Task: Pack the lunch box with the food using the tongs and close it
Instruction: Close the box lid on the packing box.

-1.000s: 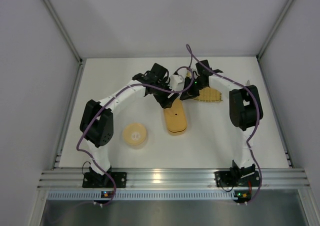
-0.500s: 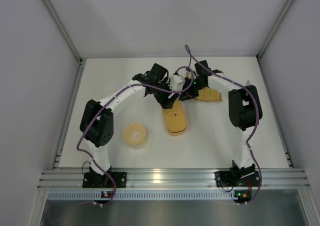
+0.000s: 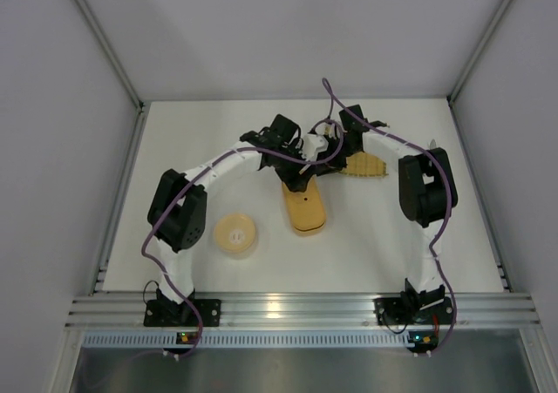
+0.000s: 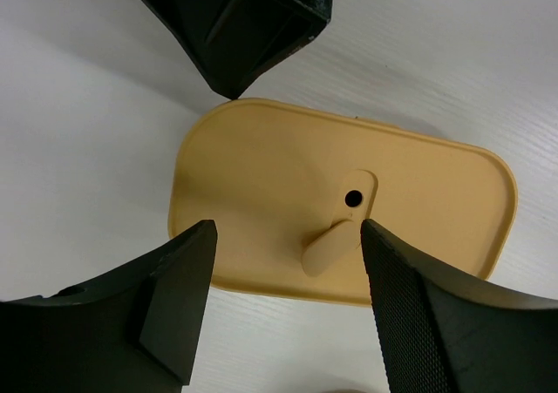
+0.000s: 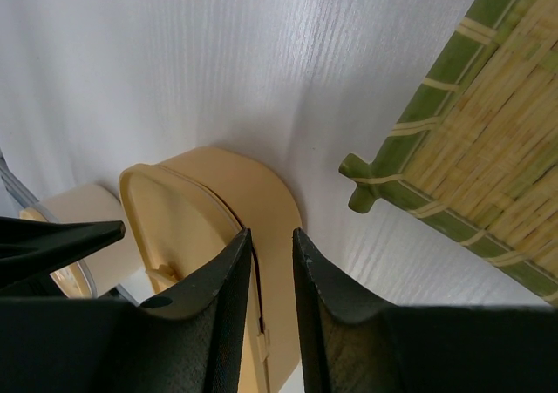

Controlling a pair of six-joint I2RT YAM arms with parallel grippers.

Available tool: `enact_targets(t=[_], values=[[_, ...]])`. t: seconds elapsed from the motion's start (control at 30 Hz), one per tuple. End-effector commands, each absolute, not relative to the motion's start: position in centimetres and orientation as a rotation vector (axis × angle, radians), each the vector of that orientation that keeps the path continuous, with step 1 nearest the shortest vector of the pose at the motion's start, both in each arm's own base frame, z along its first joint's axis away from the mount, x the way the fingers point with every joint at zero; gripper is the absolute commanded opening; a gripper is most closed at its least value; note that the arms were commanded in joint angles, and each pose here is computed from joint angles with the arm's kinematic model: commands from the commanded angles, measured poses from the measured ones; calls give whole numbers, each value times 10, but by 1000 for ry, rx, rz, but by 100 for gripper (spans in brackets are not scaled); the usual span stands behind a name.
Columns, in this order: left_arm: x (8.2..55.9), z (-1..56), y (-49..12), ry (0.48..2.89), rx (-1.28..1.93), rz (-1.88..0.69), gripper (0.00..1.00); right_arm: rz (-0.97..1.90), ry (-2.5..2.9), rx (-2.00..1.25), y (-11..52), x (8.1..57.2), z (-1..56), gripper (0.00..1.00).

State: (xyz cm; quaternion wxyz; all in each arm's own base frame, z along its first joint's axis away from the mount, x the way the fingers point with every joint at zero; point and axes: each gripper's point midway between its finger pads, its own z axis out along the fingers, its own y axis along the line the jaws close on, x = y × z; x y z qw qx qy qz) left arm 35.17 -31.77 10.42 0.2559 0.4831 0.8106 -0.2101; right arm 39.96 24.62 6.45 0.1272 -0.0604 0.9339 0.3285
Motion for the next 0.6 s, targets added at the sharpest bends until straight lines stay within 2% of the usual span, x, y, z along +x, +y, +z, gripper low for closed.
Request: enact_targets(t=[0.0, 0.3, 0.57], values=[[376, 131, -337, 2097, 1231, -582, 72, 958, 2666, -244, 257, 403, 80, 25], [400, 136, -335, 2089, 1168, -553, 58, 964, 2675, -245, 256, 401, 79, 25], [399, 116, -337, 2124, 1200, -573, 48, 970, 2682, -243, 256, 399, 78, 25]])
